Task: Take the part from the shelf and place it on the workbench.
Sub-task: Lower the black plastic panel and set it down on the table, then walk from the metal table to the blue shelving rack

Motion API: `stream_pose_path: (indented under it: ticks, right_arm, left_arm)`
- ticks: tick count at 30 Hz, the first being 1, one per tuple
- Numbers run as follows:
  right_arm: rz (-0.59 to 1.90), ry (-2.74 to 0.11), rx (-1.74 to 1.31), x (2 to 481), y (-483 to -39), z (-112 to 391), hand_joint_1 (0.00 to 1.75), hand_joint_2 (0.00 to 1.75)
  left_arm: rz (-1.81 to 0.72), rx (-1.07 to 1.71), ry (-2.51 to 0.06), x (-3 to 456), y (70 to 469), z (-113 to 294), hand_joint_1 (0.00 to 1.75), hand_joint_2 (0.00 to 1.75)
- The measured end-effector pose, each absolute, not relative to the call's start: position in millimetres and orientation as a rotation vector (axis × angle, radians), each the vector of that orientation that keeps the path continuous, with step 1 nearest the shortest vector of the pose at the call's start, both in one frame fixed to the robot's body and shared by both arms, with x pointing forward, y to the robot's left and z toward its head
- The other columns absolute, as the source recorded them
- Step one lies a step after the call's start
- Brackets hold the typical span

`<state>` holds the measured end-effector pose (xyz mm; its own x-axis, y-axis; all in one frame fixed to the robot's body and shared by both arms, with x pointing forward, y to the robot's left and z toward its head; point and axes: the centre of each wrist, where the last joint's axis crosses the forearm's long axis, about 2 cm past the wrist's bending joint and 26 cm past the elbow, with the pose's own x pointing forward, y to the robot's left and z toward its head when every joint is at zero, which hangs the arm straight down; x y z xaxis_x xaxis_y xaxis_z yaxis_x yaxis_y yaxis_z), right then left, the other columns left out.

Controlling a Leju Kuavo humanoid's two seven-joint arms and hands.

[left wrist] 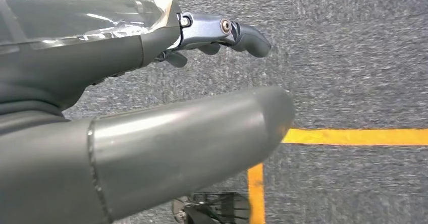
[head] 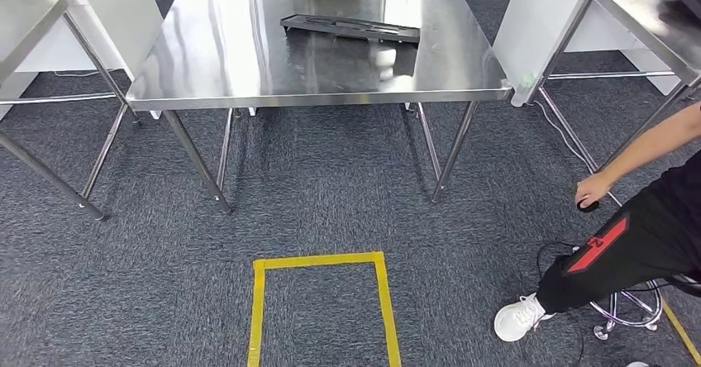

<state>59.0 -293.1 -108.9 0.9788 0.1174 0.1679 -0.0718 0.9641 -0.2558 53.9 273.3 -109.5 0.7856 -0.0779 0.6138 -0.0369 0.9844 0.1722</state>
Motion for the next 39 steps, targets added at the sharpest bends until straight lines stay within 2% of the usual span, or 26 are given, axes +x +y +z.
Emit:
stream_pose_path:
  ticks: [39]
  right_arm:
    - [0.23,-0.197,-0.267,61.2,-291.0,-108.6,0.0,0.0]
  left_arm:
    - [-0.039,0.178,-0.655,50.1,269.4,-109.8,0.0,0.0]
